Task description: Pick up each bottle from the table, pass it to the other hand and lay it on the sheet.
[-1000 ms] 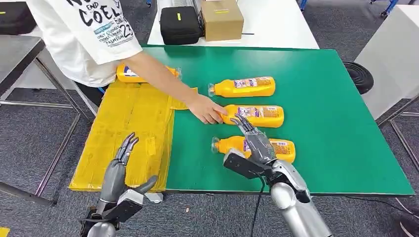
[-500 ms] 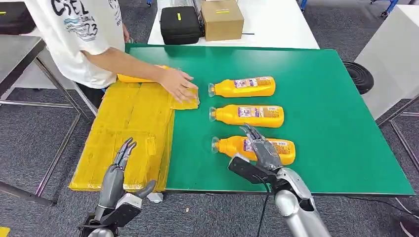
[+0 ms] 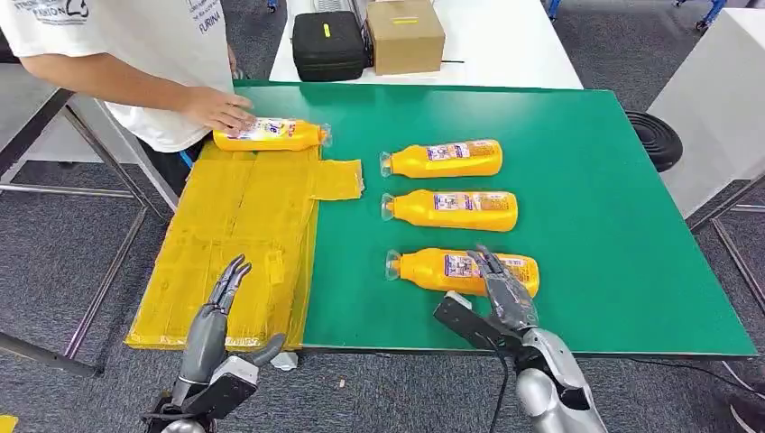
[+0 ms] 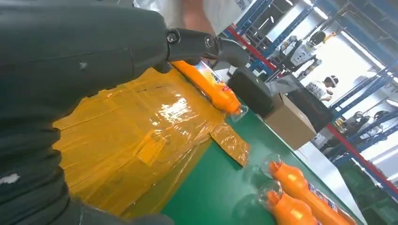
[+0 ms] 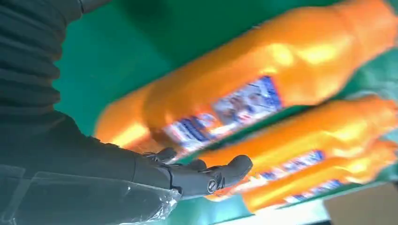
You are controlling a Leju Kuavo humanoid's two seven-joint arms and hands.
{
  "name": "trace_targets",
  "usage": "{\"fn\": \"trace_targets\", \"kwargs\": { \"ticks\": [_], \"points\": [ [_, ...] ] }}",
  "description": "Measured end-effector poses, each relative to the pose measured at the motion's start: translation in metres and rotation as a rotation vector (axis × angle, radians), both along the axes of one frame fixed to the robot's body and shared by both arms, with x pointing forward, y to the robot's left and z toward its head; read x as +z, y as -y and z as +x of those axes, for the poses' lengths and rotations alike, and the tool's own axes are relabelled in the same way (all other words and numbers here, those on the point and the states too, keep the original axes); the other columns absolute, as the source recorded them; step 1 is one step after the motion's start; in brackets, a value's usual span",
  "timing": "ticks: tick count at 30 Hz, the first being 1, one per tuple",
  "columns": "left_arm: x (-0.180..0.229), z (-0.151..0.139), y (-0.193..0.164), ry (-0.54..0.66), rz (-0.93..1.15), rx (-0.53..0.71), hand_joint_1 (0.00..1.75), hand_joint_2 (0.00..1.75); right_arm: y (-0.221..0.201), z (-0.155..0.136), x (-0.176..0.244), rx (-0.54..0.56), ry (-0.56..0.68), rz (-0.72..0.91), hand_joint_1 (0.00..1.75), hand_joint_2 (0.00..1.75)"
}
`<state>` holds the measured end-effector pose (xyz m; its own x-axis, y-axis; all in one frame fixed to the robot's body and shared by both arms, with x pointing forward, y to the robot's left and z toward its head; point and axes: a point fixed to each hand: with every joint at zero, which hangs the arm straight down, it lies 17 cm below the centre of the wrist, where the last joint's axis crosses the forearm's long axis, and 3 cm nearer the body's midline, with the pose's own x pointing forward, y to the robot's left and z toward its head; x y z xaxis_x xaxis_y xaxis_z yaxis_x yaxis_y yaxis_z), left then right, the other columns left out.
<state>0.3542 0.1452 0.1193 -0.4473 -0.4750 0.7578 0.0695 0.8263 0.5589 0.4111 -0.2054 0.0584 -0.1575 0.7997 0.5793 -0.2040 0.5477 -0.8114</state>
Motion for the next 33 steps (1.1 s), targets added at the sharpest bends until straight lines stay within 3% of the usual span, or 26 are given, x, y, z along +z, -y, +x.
{"fn": "trace_targets", "kwargs": {
  "ticks": [13,33],
  "points": [
    [0.003,0.004,0.001,-0.003,-0.017,-0.008,0.00,1.75,0.039,0.010,-0.008,-0.095,-0.034,-0.013,0.00,1.75],
    [0.004,0.007,0.001,-0.003,-0.034,-0.008,0.00,1.75,0.050,0.031,0.002,-0.118,-0.008,-0.033,0.00,1.75]
  ]
}}
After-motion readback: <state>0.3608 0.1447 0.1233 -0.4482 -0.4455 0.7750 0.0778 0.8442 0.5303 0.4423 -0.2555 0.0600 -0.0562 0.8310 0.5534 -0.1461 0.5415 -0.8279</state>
